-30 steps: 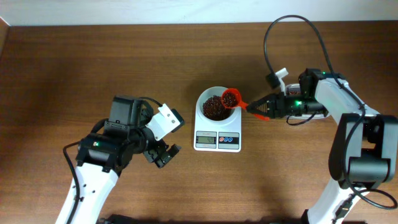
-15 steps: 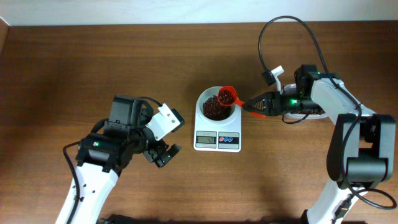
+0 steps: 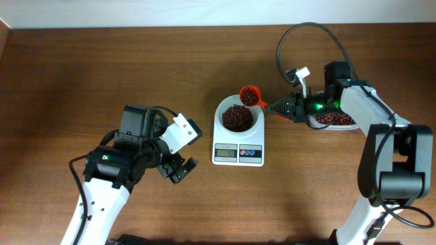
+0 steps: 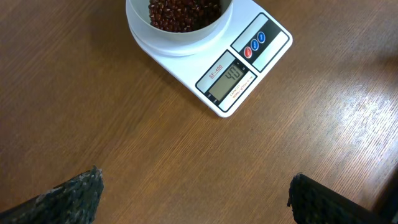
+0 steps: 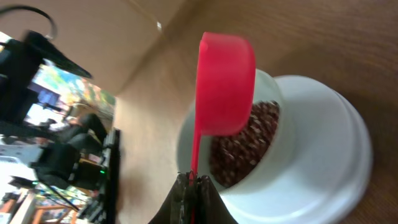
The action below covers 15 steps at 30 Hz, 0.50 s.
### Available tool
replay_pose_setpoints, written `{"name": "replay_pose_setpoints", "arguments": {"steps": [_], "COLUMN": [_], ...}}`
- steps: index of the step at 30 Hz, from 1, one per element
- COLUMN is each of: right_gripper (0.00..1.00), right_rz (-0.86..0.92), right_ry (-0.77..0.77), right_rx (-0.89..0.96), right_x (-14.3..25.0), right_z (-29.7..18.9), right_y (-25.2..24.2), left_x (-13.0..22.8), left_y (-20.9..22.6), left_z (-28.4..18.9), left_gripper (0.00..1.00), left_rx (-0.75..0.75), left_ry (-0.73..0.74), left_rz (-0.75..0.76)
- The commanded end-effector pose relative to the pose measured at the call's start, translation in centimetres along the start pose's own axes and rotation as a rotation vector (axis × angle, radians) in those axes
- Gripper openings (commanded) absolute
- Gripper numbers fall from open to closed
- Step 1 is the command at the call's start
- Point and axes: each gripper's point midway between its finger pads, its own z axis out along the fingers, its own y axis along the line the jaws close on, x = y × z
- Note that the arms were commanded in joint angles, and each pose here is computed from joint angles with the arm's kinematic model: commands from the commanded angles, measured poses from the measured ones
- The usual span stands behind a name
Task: Scoop and weigh 50g on scale
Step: 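Tilt the scoop slowly to trickle beans into the bowl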
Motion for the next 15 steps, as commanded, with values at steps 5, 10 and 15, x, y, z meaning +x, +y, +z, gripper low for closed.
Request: {"name": "replay_pose_setpoints", "arguments": {"steps": [5, 10, 15], "right_gripper": [0.04, 0.04, 0.04], "right_rz": [0.017, 0.01, 0.01], "right_ry": [-0.001, 0.052, 0.037], "right_rx": [-0.021, 0.041, 0.019], "right_x": [-0.2, 0.5, 0.3], "right_z": [0.3, 0.7, 0.7], "right_y": [0.5, -0.3, 0.1], "left_x": [-0.5, -0.5, -0.5], "left_y": [0.3, 0.3, 0.3], "left_z": [-0.5, -0.5, -0.5], "left_gripper": [0.99, 0.99, 0.99], "left_rx": [-0.014, -0.014, -0.014], "left_ry": [-0.018, -0.018, -0.018], "left_rz": [0.017, 0.017, 0.017]}}
